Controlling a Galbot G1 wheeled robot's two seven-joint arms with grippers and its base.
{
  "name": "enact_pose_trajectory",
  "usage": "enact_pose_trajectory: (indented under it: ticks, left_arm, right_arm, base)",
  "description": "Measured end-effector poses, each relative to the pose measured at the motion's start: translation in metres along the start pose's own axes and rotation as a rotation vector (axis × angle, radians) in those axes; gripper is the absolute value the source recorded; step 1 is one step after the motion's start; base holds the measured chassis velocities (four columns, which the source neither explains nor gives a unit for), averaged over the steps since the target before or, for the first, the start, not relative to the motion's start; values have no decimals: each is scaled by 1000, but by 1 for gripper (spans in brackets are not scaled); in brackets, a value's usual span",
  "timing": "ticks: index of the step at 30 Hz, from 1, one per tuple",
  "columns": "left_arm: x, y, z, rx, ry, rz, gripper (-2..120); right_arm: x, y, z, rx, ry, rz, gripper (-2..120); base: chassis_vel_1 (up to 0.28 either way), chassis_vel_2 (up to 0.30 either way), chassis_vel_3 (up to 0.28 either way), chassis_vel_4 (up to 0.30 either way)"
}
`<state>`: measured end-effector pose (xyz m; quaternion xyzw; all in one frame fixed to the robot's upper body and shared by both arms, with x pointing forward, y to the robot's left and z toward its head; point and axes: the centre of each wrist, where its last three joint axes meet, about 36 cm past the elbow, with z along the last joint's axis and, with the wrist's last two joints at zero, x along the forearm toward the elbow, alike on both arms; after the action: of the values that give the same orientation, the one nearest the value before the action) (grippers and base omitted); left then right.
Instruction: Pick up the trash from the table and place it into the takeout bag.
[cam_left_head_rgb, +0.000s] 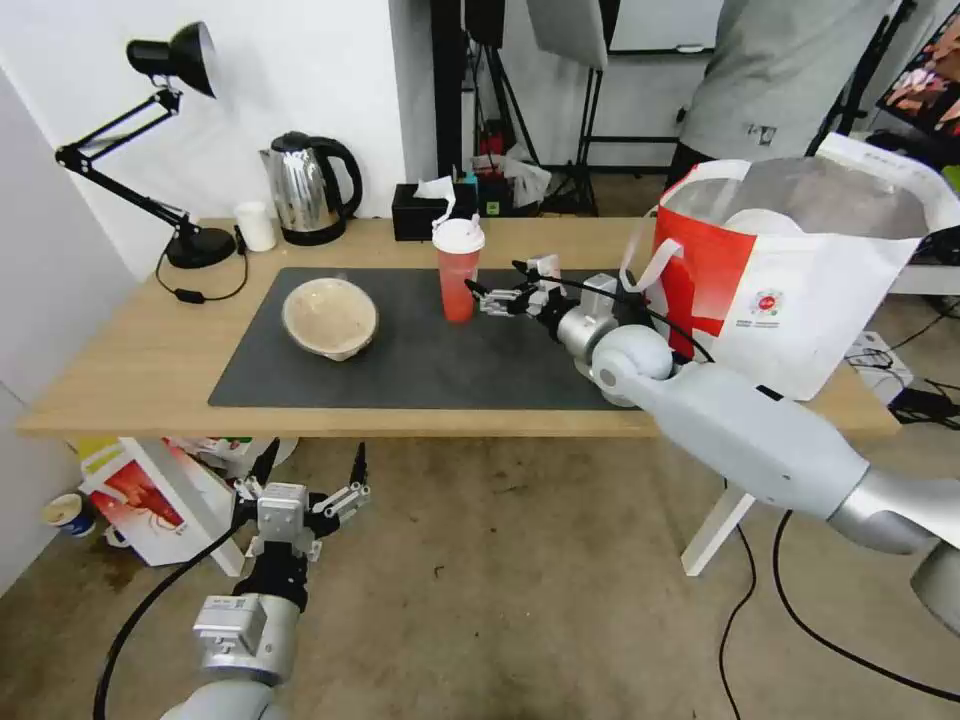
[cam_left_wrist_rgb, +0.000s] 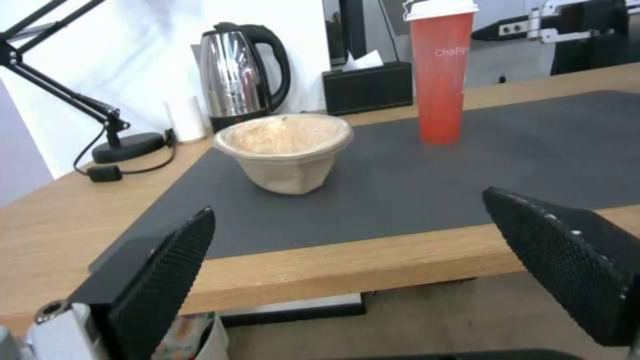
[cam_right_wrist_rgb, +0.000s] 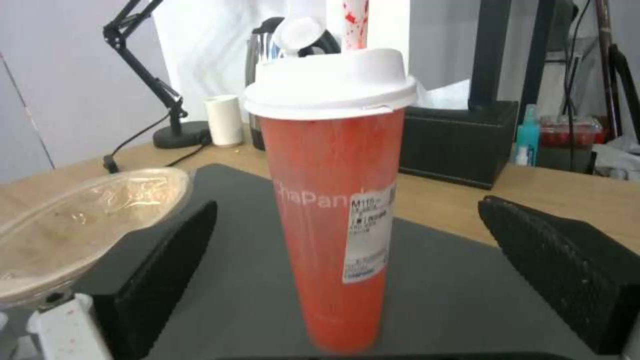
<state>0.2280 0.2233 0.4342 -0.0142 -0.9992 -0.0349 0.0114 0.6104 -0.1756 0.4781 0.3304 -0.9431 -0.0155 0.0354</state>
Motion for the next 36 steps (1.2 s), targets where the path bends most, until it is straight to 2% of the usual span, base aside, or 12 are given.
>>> enact_pose_trajectory:
  ticks: [7, 20, 36]
  left_arm:
    - [0, 0, 0, 0, 0, 0, 100]
    - [0, 0, 0, 0, 0, 0, 100]
    - [0, 0, 0, 0, 0, 0, 100]
  right_arm:
    - [-12, -4, 3, 1, 10, 2, 100]
    - [-30, 5, 16, -9, 27, -9, 100]
    - [-55, 6, 12, 4, 13, -10, 100]
  base:
    - [0, 0, 0, 0]
    - [0, 0, 0, 0]
    - [0, 0, 0, 0]
